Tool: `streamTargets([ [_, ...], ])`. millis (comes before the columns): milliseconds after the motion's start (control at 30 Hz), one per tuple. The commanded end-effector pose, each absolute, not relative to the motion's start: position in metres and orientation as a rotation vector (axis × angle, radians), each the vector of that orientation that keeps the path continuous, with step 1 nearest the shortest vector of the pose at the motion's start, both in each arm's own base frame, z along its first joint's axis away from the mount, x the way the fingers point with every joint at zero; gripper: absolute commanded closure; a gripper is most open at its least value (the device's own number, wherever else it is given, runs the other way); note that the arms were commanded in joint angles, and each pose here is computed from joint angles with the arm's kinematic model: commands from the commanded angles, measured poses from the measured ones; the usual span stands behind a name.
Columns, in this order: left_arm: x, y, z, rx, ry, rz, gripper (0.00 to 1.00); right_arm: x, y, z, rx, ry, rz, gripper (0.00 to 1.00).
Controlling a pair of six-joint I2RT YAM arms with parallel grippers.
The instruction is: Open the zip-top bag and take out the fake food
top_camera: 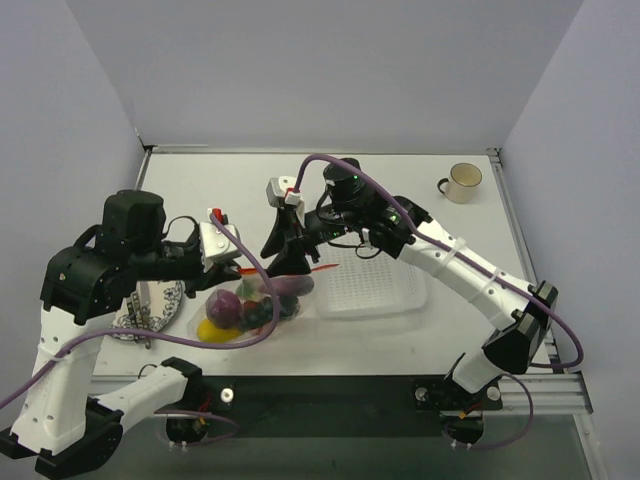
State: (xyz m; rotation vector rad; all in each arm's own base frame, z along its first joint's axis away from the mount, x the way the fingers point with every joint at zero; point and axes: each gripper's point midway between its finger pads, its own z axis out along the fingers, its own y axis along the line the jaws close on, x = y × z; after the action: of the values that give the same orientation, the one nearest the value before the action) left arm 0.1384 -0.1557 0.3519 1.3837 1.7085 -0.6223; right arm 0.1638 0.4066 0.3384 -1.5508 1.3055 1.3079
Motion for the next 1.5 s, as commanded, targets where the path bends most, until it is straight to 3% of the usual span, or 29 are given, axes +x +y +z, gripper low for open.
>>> streamTargets([
  [0,0.130,-0.161,0.374,1.406,1.596,-0.642,1.00,0.151,0.410,0.356,-1.579,1.216,1.373,0.58],
  [267,0.124,-0.165,0.379,1.425,1.585,-0.689,1.00,0.159,0.424,0.347,-1.576,1.266,1.409,0.64],
  [367,0.124,-0.166,0.379,1.425,1.582,-0.694,1.00,0.163,0.425,0.343,-1.571,1.280,1.398,0.85],
  [400,0.125,-0.165,0.378,1.424,1.586,-0.684,1.00,0.165,0.424,0.344,-1.566,1.279,1.394,0.98],
  [500,0.136,-0.160,0.372,1.381,1.626,-0.627,0.97,0.169,0.423,0.354,-1.552,1.263,1.384,1.00],
  [567,0.153,-0.158,0.370,1.318,1.637,-0.564,0.81,0.173,0.423,0.356,-1.536,1.269,1.359,1.00],
  [667,0.174,-0.148,0.392,1.067,1.680,-0.481,0.14,0.179,0.419,0.362,-1.514,1.264,1.326,1.00],
  [700,0.173,-0.146,0.401,1.032,1.657,-0.474,0.03,0.180,0.418,0.365,-1.509,1.259,1.324,1.00],
  [933,0.171,-0.166,0.390,0.989,1.681,-0.642,0.03,0.181,0.419,0.373,-1.498,1.246,1.324,1.00],
  [1133,0.171,-0.173,0.354,1.000,1.735,-0.718,0.14,0.178,0.416,0.379,-1.492,1.234,1.326,1.00],
  [1233,0.168,-0.176,0.355,1.023,1.714,-0.746,0.26,0.174,0.415,0.382,-1.493,1.226,1.336,1.00],
  [1367,0.153,-0.183,0.364,1.126,1.647,-0.818,0.50,0.173,0.412,0.385,-1.487,1.225,1.330,1.00],
  [1400,0.151,-0.183,0.366,1.134,1.637,-0.821,0.64,0.172,0.411,0.382,-1.488,1.228,1.330,1.00],
  [1467,0.149,-0.183,0.371,1.154,1.621,-0.817,0.78,0.170,0.409,0.383,-1.488,1.226,1.330,1.00],
])
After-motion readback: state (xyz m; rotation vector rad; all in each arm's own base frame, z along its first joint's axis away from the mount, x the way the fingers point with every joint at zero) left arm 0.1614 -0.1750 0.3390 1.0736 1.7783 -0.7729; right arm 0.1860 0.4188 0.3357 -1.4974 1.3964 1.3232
